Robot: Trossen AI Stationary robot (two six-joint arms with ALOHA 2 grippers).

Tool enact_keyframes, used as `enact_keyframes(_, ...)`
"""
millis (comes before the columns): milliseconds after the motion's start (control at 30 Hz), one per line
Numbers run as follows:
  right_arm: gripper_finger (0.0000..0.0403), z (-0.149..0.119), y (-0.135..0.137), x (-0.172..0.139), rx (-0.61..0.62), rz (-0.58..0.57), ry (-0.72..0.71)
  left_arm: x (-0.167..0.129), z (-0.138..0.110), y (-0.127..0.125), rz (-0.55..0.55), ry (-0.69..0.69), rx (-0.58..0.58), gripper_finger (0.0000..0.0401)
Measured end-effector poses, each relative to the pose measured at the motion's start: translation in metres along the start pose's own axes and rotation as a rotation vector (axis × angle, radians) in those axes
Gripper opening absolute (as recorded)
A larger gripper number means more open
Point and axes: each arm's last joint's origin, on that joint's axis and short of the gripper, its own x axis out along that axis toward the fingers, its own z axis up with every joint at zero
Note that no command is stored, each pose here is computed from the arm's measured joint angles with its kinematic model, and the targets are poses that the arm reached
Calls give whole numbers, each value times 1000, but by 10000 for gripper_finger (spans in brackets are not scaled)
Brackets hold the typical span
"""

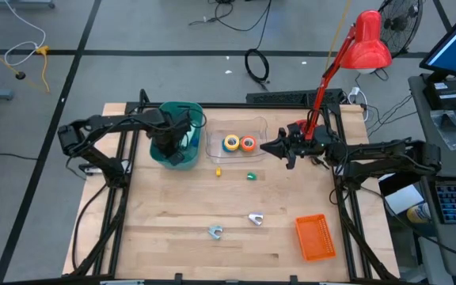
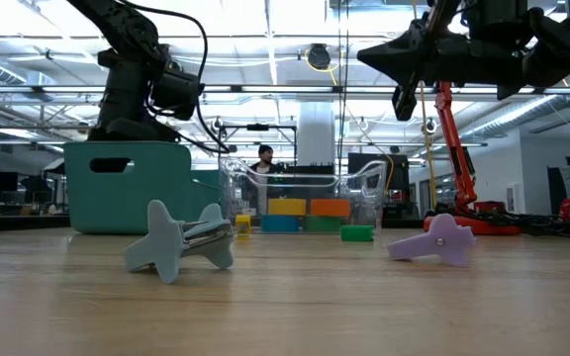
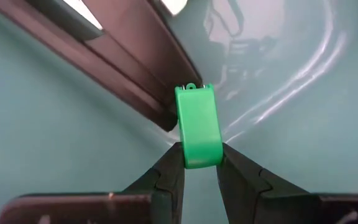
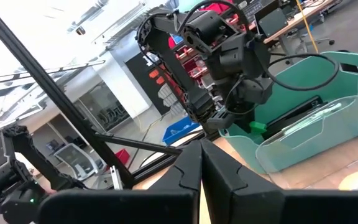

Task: Pick and place Stapler, Stapler remover, tape
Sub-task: Put the left green stapler remover into the green bin

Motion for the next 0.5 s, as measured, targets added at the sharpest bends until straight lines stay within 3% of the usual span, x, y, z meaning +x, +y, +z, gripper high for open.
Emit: enact_keyframes(500,0,0,0,0,-2,1,0,0,2,-1,-28,-15,70,85)
